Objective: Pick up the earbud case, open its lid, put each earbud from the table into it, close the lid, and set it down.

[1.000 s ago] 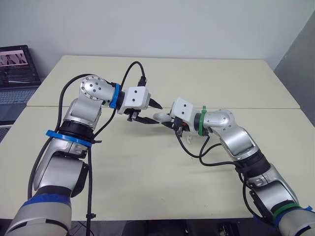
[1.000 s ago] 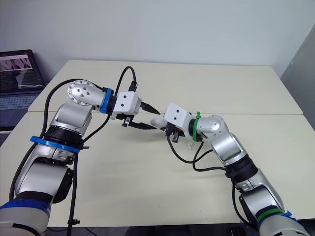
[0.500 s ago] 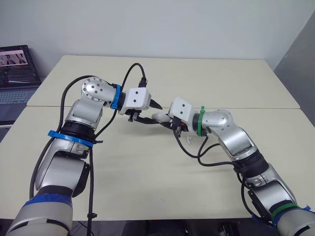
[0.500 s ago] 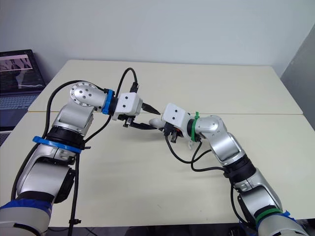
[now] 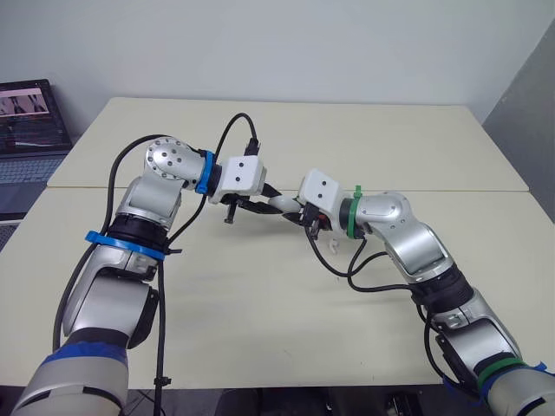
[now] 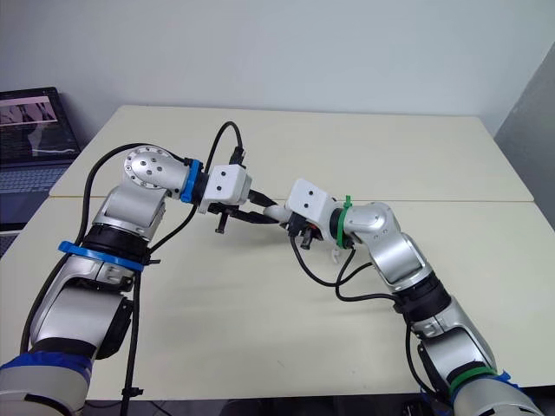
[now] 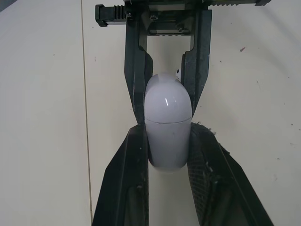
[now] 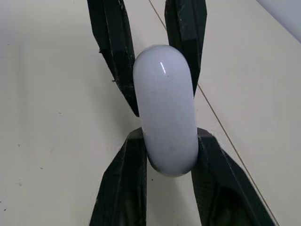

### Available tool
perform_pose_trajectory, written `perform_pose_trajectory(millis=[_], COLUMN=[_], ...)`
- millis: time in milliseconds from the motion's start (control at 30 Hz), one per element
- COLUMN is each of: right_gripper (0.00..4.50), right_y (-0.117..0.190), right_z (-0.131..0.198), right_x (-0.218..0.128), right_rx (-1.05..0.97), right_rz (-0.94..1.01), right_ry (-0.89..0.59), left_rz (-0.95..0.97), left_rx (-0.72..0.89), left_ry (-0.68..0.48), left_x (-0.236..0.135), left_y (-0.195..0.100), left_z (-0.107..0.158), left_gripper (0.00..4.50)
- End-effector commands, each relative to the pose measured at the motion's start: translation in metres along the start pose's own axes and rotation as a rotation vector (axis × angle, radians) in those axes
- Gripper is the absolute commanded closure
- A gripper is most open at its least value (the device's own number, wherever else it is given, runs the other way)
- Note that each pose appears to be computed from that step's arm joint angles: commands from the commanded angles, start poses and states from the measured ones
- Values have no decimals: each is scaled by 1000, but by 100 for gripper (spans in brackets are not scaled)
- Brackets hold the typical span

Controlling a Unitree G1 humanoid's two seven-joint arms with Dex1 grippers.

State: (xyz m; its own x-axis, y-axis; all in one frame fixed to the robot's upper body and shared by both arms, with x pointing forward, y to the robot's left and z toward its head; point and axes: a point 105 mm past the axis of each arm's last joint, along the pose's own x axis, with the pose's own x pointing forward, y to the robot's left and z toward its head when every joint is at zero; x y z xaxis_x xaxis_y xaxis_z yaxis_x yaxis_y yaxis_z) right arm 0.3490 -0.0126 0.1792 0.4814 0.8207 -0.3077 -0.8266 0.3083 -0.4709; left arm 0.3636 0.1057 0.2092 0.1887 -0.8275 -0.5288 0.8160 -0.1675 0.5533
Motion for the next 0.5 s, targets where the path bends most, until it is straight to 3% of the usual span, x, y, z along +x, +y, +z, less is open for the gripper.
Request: perform_pose_trajectory(millis=[33, 200, 500], right_gripper=[197, 14, 4], right_y=[-14, -19, -9], right_z=[15, 1, 32], right_x=[-13, -44, -62], right_rx=[-15, 61, 245], right_rz=[-53, -114, -88], right_ry=[-64, -52, -220], left_rz=[74, 146, 199], left_rx=[-35, -209, -497], left_ry=[-59, -155, -373], left_x=[-12, -27, -18], left_y=[11, 6, -14], left_z=[8, 3, 19], left_gripper=[377, 377, 377])
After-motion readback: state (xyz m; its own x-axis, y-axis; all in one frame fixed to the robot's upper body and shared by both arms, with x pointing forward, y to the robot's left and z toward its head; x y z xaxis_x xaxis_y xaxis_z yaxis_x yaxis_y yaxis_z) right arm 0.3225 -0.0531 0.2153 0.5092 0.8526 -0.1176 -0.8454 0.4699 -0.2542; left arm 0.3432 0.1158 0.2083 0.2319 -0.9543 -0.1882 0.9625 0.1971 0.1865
